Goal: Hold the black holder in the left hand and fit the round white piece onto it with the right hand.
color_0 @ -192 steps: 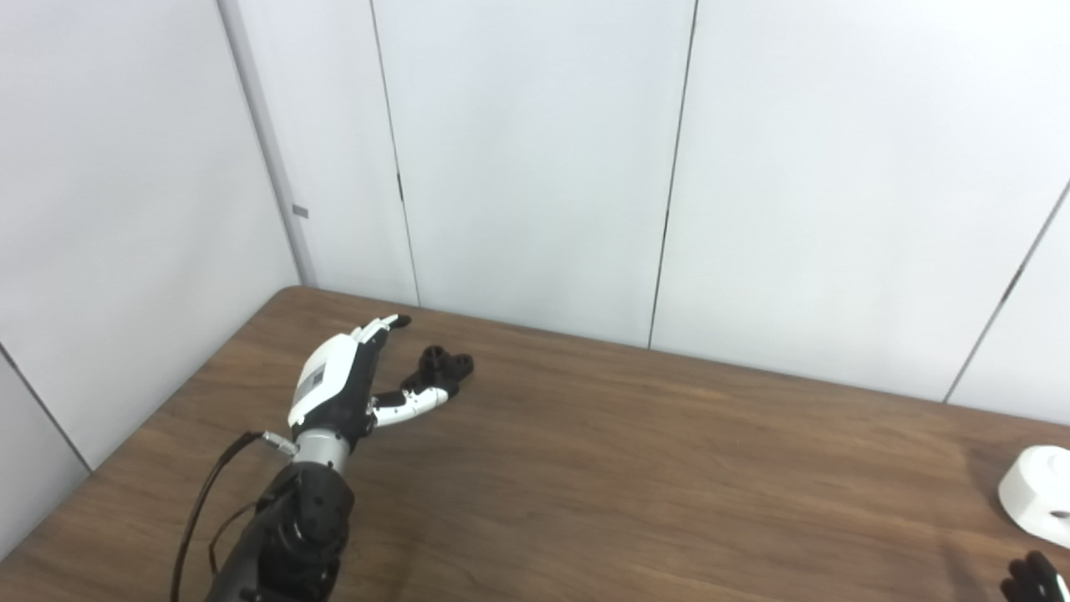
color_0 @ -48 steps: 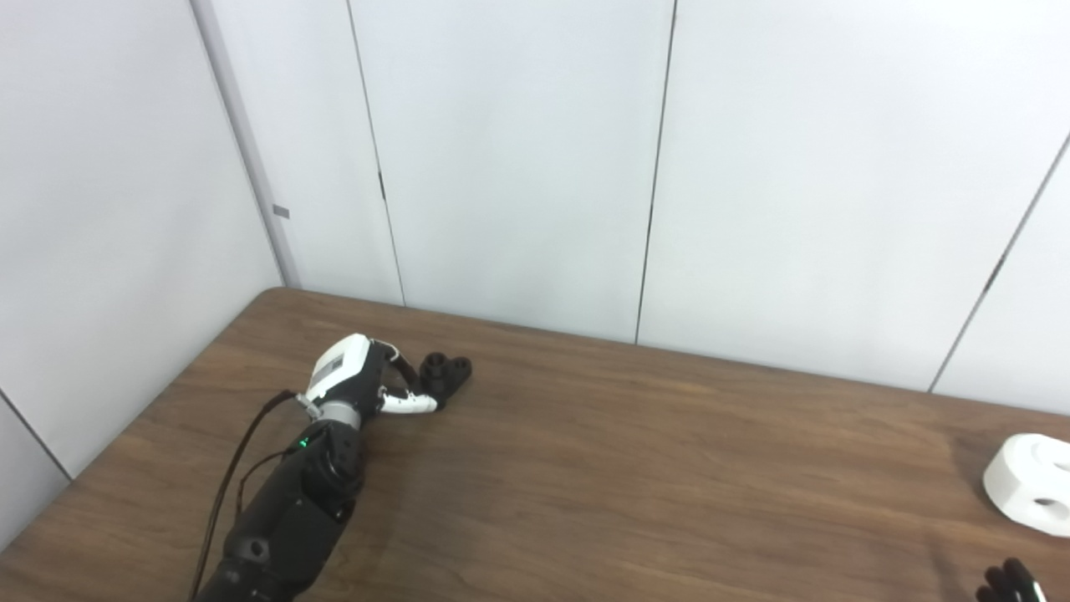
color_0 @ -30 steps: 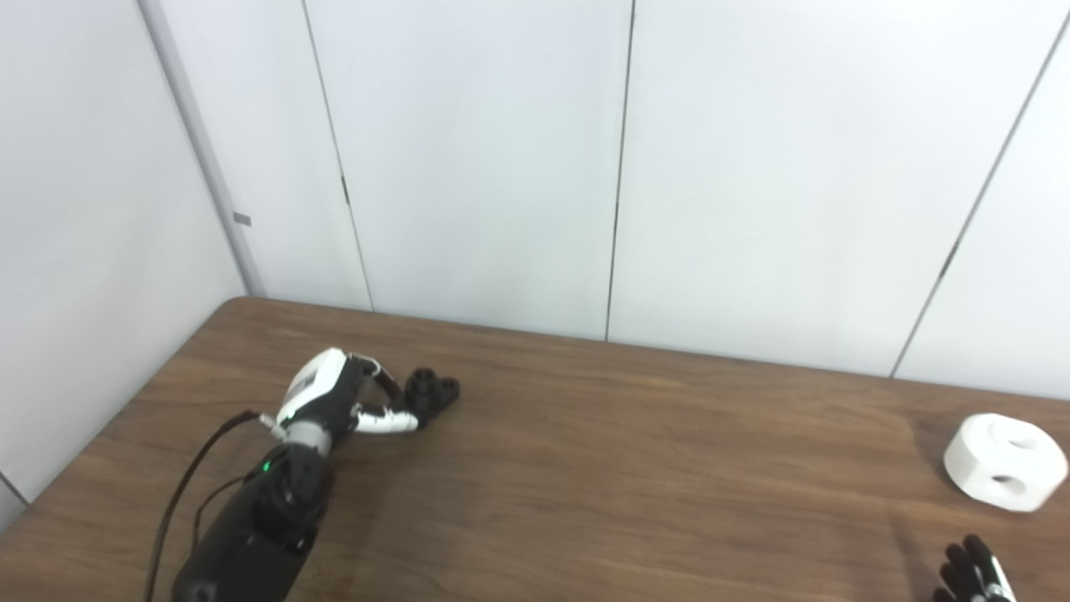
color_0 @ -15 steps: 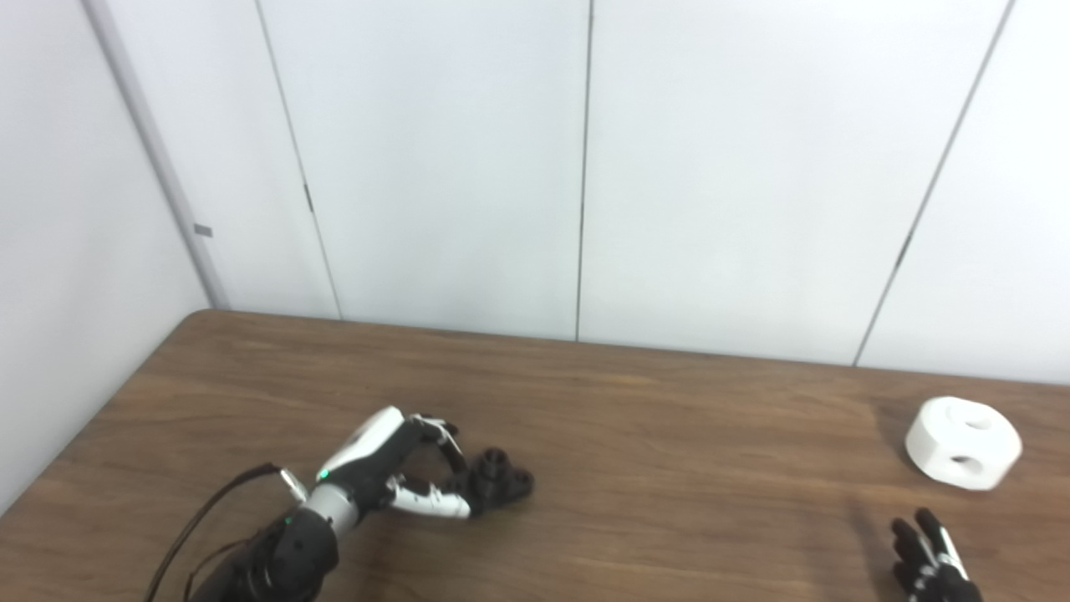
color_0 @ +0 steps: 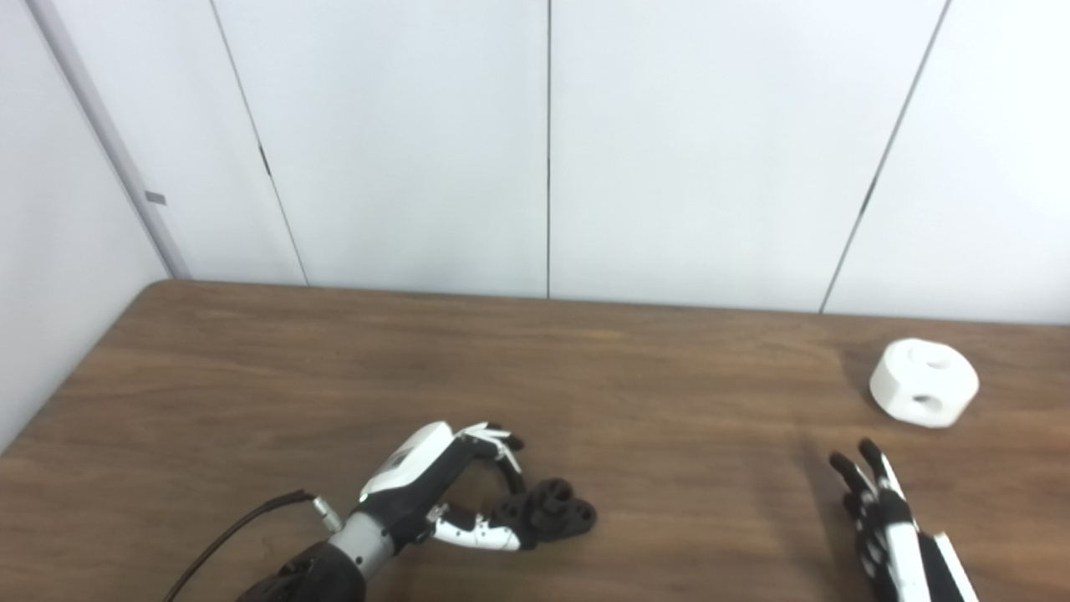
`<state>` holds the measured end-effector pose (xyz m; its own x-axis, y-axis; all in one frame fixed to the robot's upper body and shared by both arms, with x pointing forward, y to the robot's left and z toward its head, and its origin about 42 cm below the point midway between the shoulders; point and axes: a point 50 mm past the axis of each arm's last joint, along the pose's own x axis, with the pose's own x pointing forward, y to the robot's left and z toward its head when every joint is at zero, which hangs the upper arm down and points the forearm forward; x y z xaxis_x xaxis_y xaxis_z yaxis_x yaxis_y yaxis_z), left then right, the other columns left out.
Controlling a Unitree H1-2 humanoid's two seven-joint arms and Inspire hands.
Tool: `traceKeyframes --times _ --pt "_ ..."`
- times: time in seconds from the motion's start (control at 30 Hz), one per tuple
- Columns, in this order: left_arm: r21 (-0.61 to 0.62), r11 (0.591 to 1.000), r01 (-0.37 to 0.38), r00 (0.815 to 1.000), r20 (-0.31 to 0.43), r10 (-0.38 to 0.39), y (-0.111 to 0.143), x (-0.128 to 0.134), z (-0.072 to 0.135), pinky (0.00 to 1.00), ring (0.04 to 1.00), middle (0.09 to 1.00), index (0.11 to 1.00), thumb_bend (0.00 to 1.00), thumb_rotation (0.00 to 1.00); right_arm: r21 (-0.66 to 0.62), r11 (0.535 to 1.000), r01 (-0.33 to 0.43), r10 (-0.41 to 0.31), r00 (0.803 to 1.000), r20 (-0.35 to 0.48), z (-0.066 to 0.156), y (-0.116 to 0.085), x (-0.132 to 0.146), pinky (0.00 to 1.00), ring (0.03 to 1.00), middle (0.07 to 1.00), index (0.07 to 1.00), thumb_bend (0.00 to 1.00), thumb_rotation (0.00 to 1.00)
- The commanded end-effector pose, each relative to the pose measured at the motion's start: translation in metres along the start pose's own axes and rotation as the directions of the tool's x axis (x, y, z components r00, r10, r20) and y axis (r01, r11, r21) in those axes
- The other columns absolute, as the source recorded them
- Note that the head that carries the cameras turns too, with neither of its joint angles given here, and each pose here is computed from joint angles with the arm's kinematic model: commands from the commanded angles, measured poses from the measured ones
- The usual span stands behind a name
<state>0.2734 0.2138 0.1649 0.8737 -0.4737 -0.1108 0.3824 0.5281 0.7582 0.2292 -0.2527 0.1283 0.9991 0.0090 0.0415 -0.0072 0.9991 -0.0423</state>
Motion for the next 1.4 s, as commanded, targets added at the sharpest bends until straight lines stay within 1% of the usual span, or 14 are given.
traceKeyframes --times 0.0,0.13,0.27,0.43,0.6,0.7,0.77,0.83,1.0,1.1,1.2,1.3,1.33,1.37 --pt "0.028 0.998 0.059 0.998 0.021 -0.06 -0.014 -0.004 0.007 0.94 0.933 0.834 0.486 0.52 0.05 0.024 1.0 -0.015 0.014 0.999 0.036 0.012 0.012 0.005 1.0 0.98 0.925 1.0 0.6 1.0" --pt "0.053 0.996 0.066 0.997 0.044 -0.068 -0.03 -0.007 0.011 0.96 0.91 0.818 0.485 0.52 0.05 0.012 1.0 -0.015 0.014 0.999 0.039 0.016 0.014 0.008 1.0 0.986 0.925 1.0 0.62 1.0" --pt "0.066 0.996 0.057 0.997 0.05 -0.06 -0.042 -0.009 0.012 0.95 0.903 0.808 0.486 0.52 0.05 0.002 1.0 -0.013 0.013 0.999 0.033 0.019 0.016 0.009 1.0 0.998 0.926 1.0 0.65 1.0" --pt "0.165 0.986 0.03 0.996 0.083 -0.044 -0.052 -0.013 0.01 0.93 0.887 0.801 0.486 0.52 0.05 0.007 1.0 -0.015 0.015 0.999 0.041 0.025 0.016 0.009 1.0 0.986 0.931 1.0 0.65 1.0" --pt "0.222 0.975 0.027 0.994 0.096 -0.049 -0.055 -0.016 0.011 0.92 0.886 0.799 0.486 0.52 0.05 0.001 1.0 -0.005 0.005 0.999 0.048 0.029 0.014 0.009 1.0 0.974 0.925 1.0 0.66 1.0" --pt "0.235 0.972 0.019 0.995 0.095 -0.043 -0.057 -0.016 0.01 0.91 0.883 0.797 0.486 0.52 0.05 0.018 1.0 -0.001 0.0 0.998 0.062 0.033 0.01 0.011 1.0 0.973 0.928 1.0 0.64 0.98" --pt "0.24 0.971 0.018 0.995 0.089 -0.04 -0.057 -0.015 0.009 0.91 0.882 0.796 0.487 0.52 0.05 0.004 1.0 0.006 -0.007 0.997 0.073 0.035 0.007 0.013 1.0 0.958 0.926 1.0 0.61 0.96" --pt "0.24 0.97 0.018 0.996 0.08 -0.039 -0.056 -0.015 0.006 0.91 0.883 0.797 0.487 0.52 0.05 -0.015 1.0 0.015 -0.014 0.997 0.081 0.038 0.005 0.015 1.0 0.944 0.92 1.0 0.59 0.95" --pt "0.225 0.974 0.007 0.997 0.078 -0.025 -0.054 -0.016 -0.005 0.9 0.871 0.789 0.487 0.52 0.05 -0.011 1.0 0.028 -0.026 0.994 0.108 0.045 0.003 0.021 1.0 0.935 0.916 0.997 0.59 0.94" --pt "0.226 0.974 0.006 0.997 0.073 -0.023 -0.053 -0.017 -0.009 0.88 0.862 0.786 0.487 0.52 0.05 -0.045 0.998 0.051 -0.045 0.992 0.118 0.053 -0.001 0.024 1.0 0.939 0.919 0.98 0.58 0.95" --pt "0.225 0.974 0.004 0.998 0.068 -0.02 -0.052 -0.016 -0.013 0.87 0.856 0.783 0.487 0.52 0.05 -0.108 0.991 0.078 -0.063 0.988 0.139 0.066 -0.011 0.029 1.0 0.963 0.925 0.969 0.58 0.96" --pt "0.225 0.974 0.008 0.998 0.06 -0.022 -0.053 -0.015 -0.018 0.86 0.85 0.779 0.486 0.52 0.05 -0.143 0.984 0.106 -0.079 0.98 0.18 0.079 -0.022 0.037 1.0 0.972 0.926 0.966 0.58 0.91" --pt "0.227 0.974 0.013 0.998 0.058 -0.026 -0.054 -0.015 -0.02 0.87 0.852 0.782 0.487 0.52 0.05 -0.135 0.985 0.11 -0.083 0.979 0.187 0.083 -0.024 0.039 0.98 0.959 0.924 0.961 0.6 0.82" --pt "0.225 0.974 0.016 0.998 0.059 -0.03 -0.054 -0.016 -0.021 0.87 0.853 0.782 0.487 0.52 0.05 -0.122 0.986 0.116 -0.091 0.977 0.19 0.087 -0.027 0.041 0.96 0.953 0.926 0.959 0.61 0.76"
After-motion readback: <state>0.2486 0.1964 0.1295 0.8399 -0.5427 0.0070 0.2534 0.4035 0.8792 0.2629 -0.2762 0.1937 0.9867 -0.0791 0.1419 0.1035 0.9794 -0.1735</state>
